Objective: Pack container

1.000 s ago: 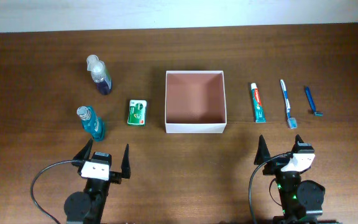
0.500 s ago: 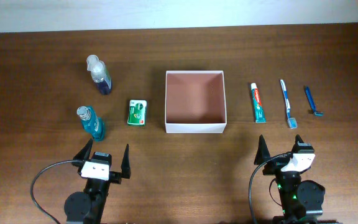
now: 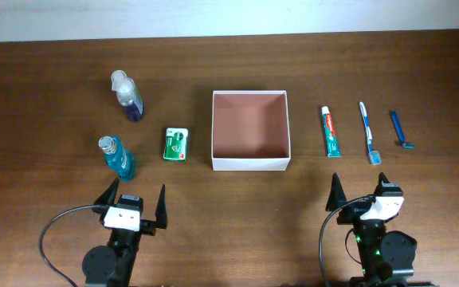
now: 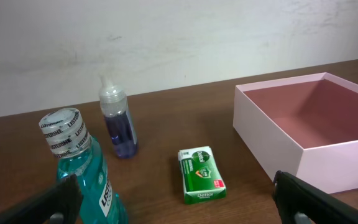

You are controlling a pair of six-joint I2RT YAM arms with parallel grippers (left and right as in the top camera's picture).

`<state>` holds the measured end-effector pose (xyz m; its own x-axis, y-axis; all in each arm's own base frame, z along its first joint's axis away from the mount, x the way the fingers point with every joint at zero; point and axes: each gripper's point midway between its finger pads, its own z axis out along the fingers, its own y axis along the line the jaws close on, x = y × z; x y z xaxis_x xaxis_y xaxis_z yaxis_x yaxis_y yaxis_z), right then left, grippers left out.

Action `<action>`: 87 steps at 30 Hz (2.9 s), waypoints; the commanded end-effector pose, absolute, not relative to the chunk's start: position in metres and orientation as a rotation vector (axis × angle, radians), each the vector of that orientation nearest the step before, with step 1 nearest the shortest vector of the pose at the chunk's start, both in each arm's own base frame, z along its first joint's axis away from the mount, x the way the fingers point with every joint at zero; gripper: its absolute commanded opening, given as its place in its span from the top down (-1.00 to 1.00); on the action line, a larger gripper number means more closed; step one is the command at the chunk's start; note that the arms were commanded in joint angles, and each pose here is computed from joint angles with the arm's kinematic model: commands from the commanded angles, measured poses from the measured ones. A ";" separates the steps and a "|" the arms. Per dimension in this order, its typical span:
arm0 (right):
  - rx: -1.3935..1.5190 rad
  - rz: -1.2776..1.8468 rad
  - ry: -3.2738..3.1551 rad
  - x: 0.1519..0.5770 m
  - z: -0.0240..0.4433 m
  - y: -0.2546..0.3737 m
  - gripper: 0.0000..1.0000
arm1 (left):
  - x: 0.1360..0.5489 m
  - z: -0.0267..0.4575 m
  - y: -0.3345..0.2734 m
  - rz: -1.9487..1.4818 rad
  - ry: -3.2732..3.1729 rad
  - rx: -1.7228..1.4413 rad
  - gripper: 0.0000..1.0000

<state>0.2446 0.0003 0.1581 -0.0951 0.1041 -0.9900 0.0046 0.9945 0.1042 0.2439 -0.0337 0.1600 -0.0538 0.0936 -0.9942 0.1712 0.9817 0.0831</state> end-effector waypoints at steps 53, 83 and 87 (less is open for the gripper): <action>0.081 0.083 1.664 0.245 0.156 0.000 -0.97 | 0.241 0.198 -0.042 -0.081 1.465 0.252 -0.99; 0.081 0.083 1.664 0.245 0.156 0.000 -0.97 | 0.323 0.327 -0.023 0.018 2.087 0.201 -0.99; 0.081 0.083 1.664 0.245 0.156 0.000 -0.97 | 0.344 0.287 0.005 0.073 2.242 0.040 -0.99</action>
<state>0.2445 0.0004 0.1584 -0.0936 0.1045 -0.9901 0.0041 0.9945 0.1046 0.3291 -0.0219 0.3061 -0.5455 0.1680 -0.8211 0.1490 0.9835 0.1022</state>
